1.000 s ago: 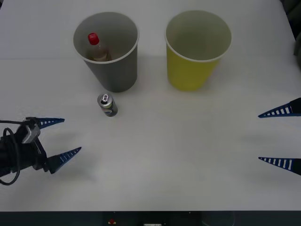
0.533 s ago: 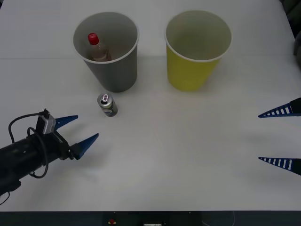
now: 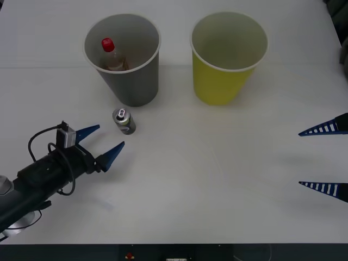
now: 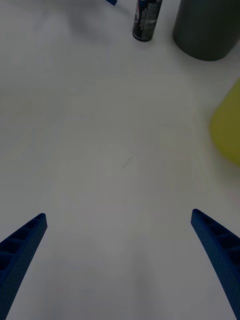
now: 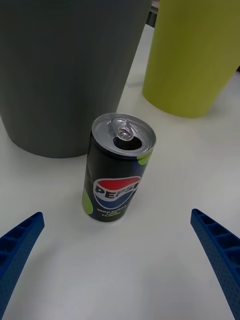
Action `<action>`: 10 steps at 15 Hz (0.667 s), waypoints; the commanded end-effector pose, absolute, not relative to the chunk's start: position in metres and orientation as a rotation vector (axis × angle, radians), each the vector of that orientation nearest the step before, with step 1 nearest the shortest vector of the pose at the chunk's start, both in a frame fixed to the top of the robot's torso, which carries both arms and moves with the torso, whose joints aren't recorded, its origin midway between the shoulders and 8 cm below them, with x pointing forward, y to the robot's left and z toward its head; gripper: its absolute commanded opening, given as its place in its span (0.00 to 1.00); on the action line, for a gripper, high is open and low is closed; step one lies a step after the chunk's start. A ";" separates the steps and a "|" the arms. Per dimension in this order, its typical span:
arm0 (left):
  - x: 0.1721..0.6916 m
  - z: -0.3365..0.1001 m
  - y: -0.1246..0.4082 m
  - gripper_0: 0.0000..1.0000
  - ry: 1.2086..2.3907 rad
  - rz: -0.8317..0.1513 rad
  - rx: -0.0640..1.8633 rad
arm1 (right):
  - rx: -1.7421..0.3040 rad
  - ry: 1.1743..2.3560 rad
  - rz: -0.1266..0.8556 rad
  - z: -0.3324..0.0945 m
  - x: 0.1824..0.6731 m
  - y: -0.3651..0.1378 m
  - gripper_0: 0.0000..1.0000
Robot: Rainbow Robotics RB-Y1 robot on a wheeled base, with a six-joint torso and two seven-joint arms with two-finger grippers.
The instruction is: Put the can into the green bin and the plastic bottle into the gray bin
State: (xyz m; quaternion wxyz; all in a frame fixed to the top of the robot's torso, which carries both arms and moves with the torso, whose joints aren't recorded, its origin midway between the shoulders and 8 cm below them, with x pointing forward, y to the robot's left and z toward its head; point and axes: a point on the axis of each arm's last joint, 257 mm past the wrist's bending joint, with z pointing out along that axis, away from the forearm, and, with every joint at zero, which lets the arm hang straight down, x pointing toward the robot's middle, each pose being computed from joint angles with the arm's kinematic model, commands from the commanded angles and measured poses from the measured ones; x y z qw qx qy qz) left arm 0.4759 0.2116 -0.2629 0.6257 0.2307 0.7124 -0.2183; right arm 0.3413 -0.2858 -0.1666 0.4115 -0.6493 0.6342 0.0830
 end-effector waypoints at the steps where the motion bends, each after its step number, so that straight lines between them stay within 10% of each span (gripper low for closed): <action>1: 0.486 -0.262 0.201 1.00 1.619 -0.511 0.507 | -1.634 1.596 0.209 -0.167 0.341 -0.286 1.00; 10: 0.523 -0.261 0.182 1.00 1.597 -0.489 0.489 | -1.634 1.596 0.209 -0.167 0.341 -0.286 1.00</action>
